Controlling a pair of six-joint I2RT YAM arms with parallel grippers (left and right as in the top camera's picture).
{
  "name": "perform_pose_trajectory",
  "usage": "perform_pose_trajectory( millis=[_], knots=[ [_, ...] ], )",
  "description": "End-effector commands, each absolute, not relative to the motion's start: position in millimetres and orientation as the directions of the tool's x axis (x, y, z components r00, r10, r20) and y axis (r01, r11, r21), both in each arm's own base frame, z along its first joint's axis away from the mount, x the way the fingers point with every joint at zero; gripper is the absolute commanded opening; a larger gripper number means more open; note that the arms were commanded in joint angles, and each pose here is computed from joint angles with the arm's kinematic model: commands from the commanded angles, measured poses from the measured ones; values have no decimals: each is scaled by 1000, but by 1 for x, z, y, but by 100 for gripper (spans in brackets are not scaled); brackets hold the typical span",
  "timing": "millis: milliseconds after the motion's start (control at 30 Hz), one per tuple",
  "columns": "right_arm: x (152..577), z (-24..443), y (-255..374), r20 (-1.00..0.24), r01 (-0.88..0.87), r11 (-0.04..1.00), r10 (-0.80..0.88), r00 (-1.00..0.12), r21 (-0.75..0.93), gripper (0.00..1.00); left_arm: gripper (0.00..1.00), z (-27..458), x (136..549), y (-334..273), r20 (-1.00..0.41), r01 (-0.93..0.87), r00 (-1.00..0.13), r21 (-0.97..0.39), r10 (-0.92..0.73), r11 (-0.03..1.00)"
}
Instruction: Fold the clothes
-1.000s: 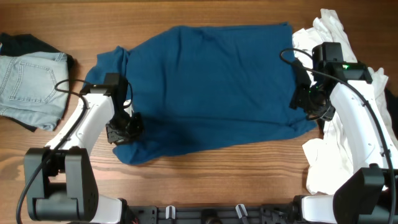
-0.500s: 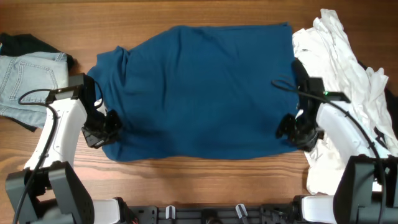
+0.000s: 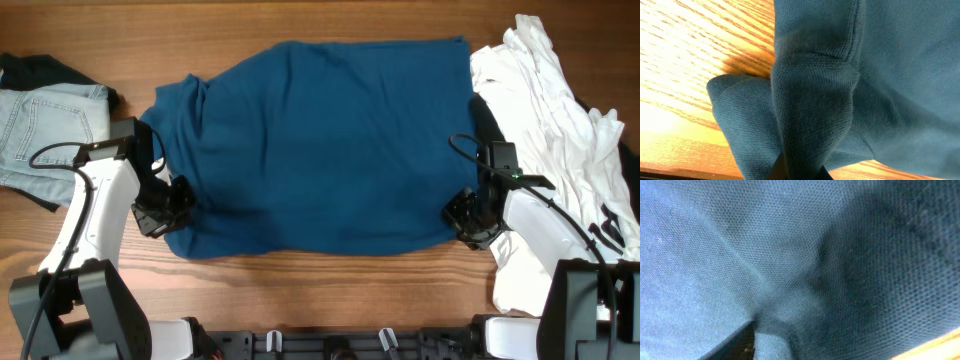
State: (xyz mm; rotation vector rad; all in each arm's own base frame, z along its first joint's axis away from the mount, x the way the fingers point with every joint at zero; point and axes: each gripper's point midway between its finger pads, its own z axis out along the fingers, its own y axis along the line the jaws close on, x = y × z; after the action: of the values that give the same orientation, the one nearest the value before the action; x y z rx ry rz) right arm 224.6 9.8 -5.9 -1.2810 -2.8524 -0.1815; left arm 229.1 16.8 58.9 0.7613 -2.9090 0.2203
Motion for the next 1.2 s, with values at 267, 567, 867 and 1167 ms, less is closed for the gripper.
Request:
perform_pose_trajectory(
  millis=[267, 567, 867, 1167],
  knots=[
    [239, 4, 5, 23, 651, 753, 652, -758, 96, 4, 4, 69, 242, 19, 109, -497, -867, -139, -485, 857],
    [304, 159, 2, -289, 405, 886, 458, -841, 226, 4, 4, 182, 305, 31, -210, -429, -854, -235, -476, 872],
    [302, 321, 2, -629, 195, 946, 317, -710, 257, 4, 4, 376, 292, 29, -680, -264, -599, -331, -423, 906],
    [387, 321, -1, -725, 81, 980, 189, -662, 182, 4, 4, 391, 366, 44, -776, -215, -488, -338, -401, 916]
  ],
)
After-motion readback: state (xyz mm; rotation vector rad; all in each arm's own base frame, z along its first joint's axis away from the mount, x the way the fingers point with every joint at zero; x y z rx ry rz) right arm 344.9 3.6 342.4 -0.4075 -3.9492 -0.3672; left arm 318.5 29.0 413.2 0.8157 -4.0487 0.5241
